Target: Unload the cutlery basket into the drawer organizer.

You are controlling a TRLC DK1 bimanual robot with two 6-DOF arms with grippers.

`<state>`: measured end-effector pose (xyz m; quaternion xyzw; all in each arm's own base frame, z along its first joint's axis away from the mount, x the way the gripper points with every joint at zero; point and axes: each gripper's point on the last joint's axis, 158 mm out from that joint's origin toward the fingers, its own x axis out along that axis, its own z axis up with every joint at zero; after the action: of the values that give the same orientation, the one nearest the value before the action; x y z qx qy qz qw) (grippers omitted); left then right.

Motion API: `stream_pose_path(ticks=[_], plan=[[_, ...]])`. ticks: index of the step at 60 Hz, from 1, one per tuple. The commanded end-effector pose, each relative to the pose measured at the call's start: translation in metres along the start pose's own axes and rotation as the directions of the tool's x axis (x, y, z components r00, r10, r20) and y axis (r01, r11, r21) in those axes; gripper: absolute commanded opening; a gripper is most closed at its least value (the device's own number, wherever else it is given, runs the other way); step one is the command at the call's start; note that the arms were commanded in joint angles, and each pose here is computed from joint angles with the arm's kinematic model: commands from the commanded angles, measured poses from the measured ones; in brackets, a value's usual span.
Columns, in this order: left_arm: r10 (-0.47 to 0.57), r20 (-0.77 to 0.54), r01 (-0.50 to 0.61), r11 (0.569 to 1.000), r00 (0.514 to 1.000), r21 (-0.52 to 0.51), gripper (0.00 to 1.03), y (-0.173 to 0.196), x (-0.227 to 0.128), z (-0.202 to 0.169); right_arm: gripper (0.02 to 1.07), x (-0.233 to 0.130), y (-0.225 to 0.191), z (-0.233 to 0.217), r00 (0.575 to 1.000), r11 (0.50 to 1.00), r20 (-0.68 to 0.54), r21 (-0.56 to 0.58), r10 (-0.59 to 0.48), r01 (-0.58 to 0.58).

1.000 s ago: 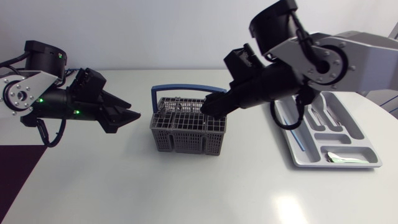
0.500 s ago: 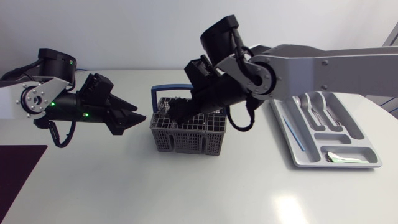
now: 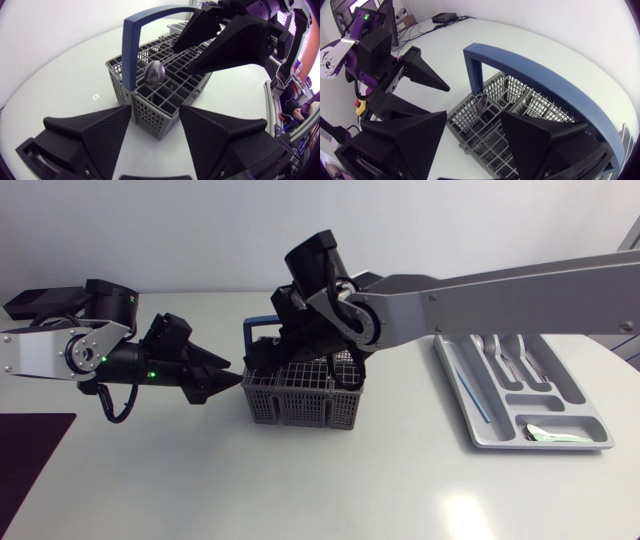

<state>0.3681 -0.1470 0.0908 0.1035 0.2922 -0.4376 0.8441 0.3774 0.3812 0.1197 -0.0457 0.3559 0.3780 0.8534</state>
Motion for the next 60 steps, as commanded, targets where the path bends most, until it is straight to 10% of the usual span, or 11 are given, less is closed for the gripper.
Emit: stream_pose_path(ticks=[1, 27, 60], plan=[[-0.019, -0.001, 0.019, 1.0, 1.0, -0.001, 0.67, 0.002, 0.004, -0.01, 0.77, 0.011, 0.003, 0.002, 1.0, 1.0, 0.011, 0.029, -0.001, 0.001], [-0.024, 0.011, 0.024, 1.0, 1.0, -0.019, 0.67, 0.011, 0.007, -0.017, 0.55, 0.035, 0.015, -0.01, 0.999, 0.999, 0.045, 0.031, -0.021, 0.019], [-0.031, 0.007, 0.031, 0.999, 1.0, -0.023, 0.67, 0.012, 0.014, -0.02, 0.55, 0.019, 0.005, -0.013, 0.992, 0.995, 0.085, 0.039, -0.097, 0.094]])
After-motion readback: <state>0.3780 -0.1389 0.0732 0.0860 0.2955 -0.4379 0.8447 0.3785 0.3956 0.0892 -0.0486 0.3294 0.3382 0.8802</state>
